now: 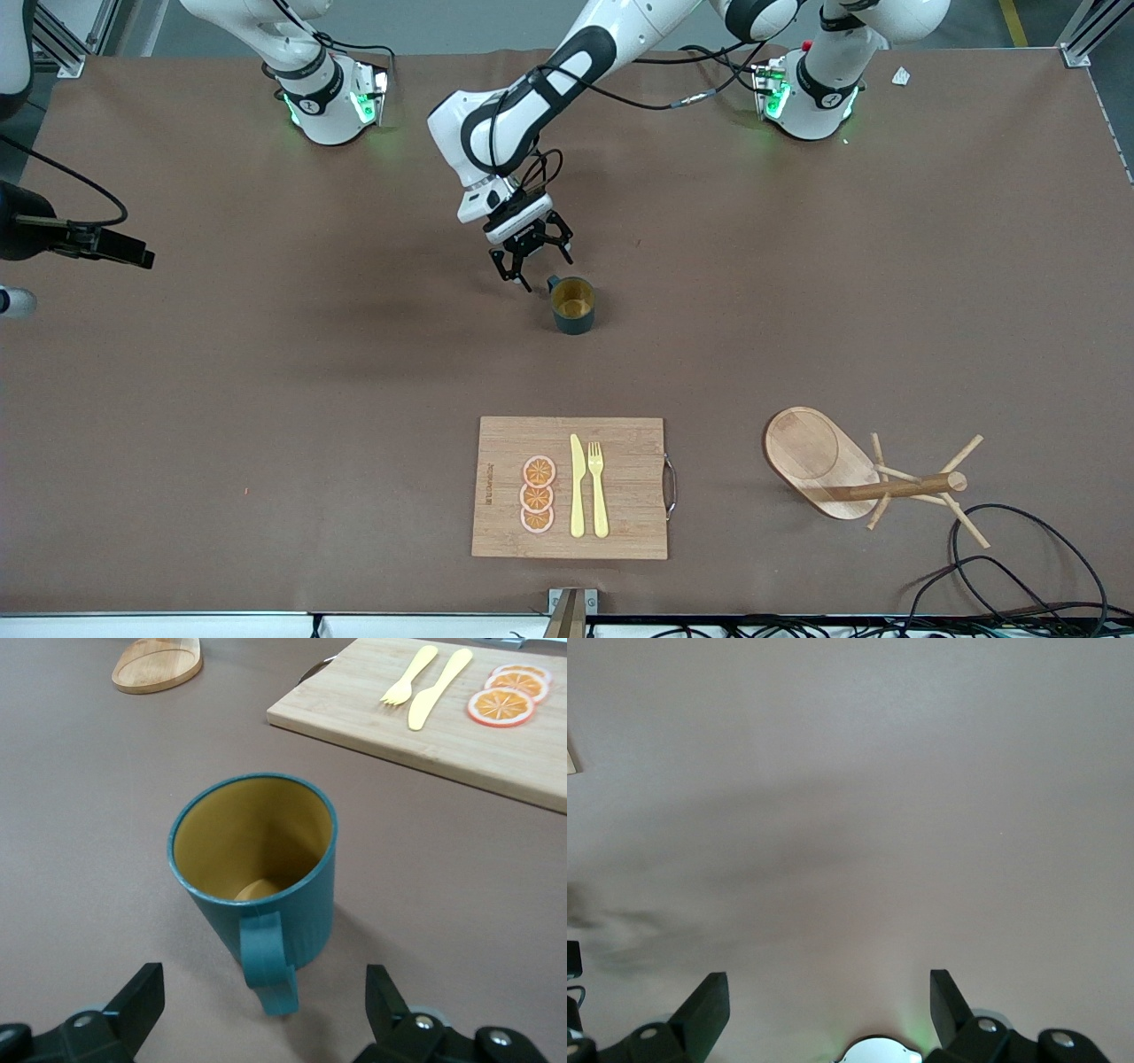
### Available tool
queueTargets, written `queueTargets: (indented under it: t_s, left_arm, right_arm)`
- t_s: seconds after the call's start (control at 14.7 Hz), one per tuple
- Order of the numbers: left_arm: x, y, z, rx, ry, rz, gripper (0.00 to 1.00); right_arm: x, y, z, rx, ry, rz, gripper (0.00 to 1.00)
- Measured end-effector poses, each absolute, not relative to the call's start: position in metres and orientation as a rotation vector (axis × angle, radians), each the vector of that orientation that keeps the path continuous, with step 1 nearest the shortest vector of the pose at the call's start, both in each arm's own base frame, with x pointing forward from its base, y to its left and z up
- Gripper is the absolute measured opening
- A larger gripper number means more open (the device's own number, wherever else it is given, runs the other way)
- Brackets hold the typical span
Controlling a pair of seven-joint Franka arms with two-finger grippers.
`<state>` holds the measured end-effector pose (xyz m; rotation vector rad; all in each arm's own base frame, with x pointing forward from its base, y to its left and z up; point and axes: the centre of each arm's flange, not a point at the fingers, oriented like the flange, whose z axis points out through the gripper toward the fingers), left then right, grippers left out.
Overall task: Pass cup and hang on rack
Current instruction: 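Lower the left gripper and grasp the teal mug by its handle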
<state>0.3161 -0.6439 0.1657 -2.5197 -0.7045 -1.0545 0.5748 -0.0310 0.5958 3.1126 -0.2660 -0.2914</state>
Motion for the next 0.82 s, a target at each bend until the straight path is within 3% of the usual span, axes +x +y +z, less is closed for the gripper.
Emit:
queueTargets:
  t_s: [0.27, 0.82]
  left_arm:
    - [0.308, -0.645, 0.136, -2.476, -0.760, -1.136, 1.00]
    - [0.309, -0.646, 0.137, -2.454, -0.828, -1.213, 1.00]
  right_arm:
    - [0.562, -0.032, 0.615, 3.120, -0.270, -0.244, 1.00]
    - [0.524, -0.038, 0.647, 3.133, -0.287, -0.172, 1.00]
